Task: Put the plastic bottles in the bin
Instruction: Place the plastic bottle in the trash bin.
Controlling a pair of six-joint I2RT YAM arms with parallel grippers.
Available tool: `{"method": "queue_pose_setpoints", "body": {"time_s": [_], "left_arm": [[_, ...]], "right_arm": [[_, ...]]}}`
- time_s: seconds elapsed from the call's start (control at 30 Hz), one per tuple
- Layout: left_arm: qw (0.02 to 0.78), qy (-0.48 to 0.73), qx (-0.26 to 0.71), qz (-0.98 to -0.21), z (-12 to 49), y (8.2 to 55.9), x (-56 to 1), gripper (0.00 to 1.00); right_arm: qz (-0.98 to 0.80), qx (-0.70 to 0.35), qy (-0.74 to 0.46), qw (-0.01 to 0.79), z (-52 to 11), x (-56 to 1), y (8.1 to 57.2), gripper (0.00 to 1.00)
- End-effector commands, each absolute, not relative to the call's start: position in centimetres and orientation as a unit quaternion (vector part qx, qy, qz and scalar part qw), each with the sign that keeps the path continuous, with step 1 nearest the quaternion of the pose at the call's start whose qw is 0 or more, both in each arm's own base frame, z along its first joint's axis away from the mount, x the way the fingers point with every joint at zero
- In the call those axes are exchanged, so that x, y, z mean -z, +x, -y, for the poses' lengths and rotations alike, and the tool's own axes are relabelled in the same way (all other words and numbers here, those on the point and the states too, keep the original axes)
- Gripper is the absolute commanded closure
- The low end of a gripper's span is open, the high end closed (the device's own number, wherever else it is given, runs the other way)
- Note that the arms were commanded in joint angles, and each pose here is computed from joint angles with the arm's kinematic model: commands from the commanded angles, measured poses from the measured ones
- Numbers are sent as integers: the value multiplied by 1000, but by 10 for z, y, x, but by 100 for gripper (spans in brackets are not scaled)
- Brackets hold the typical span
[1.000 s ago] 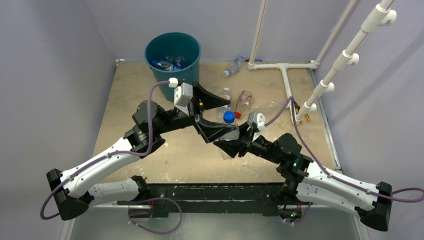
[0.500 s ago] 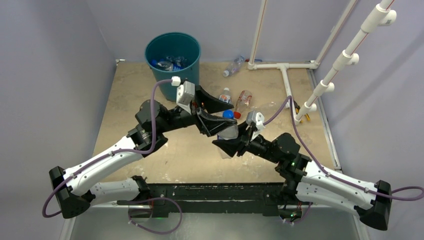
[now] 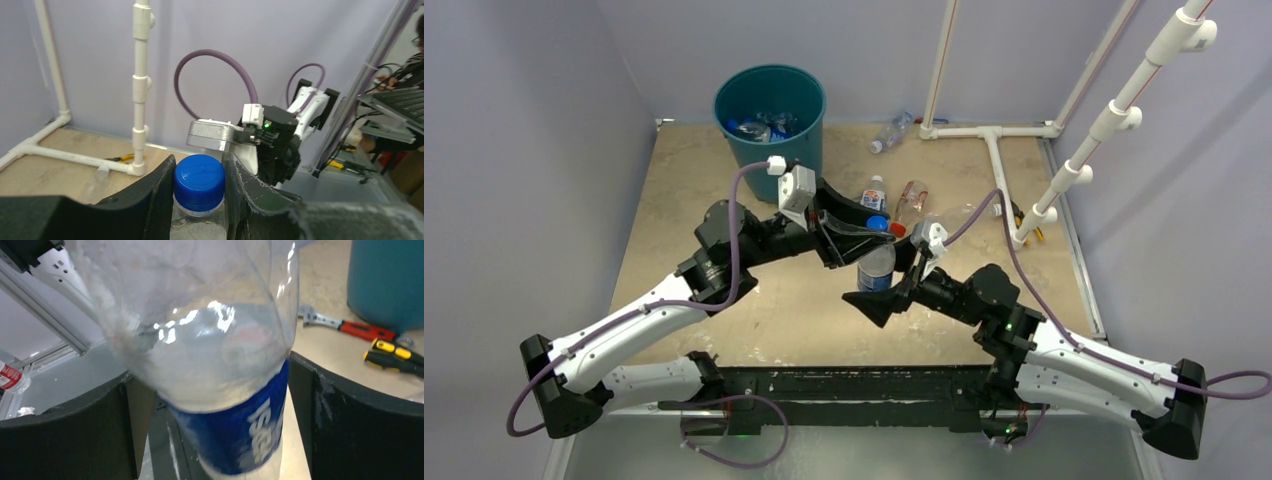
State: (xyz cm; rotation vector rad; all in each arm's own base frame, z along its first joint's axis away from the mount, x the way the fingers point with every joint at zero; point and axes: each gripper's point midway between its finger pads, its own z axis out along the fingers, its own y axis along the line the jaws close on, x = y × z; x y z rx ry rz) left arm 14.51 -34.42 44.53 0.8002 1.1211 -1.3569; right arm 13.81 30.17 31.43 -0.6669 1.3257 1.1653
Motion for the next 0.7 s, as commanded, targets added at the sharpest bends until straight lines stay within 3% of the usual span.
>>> {"method": "queue_pose_setpoints", "body": {"time_s": [0.0, 0.27, 0.47, 0.67], "left_arm": [[647, 323, 512, -464, 320, 160, -480, 100], [801, 204, 269, -494, 253, 239, -531, 100], [869, 145, 88, -466, 222, 291, -577, 100], [894, 60, 60, -439, 178, 358, -606, 100]], "right_arm": [[-563, -511, -274, 590, -290, -345, 131, 1], [-553, -506, -266, 606, -244, -367, 110, 1], [-563, -513, -237, 603, -232, -347, 108, 1], [-575, -532, -226, 579, -246, -323, 110, 1]]}}
